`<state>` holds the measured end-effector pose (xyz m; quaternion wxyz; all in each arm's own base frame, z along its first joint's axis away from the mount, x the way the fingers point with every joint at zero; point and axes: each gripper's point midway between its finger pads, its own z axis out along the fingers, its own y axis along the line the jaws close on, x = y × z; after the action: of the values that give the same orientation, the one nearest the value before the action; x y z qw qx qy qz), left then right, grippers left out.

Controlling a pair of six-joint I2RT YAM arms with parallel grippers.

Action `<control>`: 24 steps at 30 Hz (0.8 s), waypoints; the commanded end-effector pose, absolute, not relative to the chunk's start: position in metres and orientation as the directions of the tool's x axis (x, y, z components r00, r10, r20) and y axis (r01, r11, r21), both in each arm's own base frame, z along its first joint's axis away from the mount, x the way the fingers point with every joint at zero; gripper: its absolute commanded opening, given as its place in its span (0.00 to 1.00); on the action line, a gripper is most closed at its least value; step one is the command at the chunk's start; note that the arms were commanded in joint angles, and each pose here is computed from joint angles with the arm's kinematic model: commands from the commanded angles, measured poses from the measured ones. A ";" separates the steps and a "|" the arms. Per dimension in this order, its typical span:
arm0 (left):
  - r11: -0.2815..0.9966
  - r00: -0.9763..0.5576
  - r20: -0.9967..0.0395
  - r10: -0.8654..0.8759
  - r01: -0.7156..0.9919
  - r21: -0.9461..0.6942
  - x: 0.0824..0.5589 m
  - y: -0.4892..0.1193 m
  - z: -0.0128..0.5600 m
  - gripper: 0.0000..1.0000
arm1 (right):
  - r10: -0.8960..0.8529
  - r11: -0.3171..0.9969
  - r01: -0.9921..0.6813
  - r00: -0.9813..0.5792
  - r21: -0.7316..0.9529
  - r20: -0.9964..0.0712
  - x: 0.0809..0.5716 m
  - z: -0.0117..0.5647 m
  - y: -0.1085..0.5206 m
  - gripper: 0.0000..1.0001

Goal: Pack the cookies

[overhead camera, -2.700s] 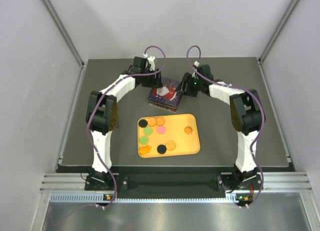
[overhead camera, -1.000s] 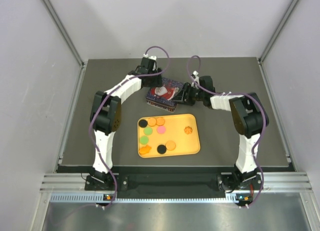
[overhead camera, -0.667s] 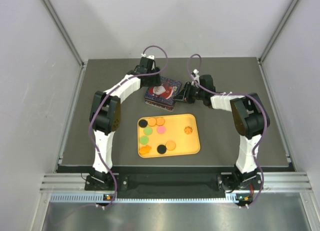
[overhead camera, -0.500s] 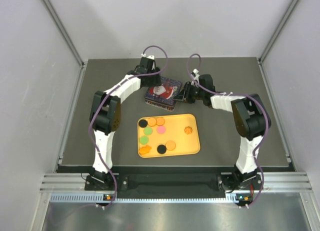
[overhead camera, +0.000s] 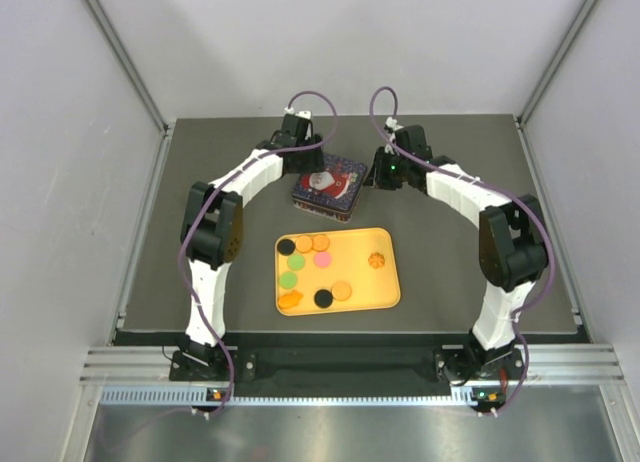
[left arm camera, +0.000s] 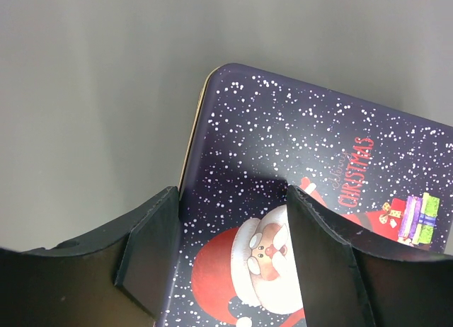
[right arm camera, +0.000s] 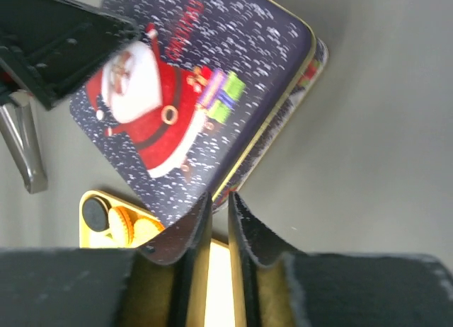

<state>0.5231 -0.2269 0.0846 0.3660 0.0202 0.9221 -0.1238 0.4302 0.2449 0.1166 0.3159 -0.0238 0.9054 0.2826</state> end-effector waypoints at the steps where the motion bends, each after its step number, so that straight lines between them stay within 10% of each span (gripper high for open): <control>1: 0.986 -0.872 -0.486 0.053 0.123 -0.115 0.478 -0.208 0.012 0.66 | 0.065 0.859 -0.301 -0.738 0.414 -0.672 0.429 0.167 0.253 0.14; 24: 0.984 -0.878 -0.477 0.047 0.122 -0.128 0.479 -0.213 0.009 0.66 | -0.068 0.901 -0.315 -0.781 0.297 -0.621 0.389 0.095 0.274 0.00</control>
<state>0.5273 -0.2345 0.0844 0.3643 0.0273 0.9206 -0.1381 0.3666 0.2605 0.0491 0.2457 -0.0997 0.9484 0.1739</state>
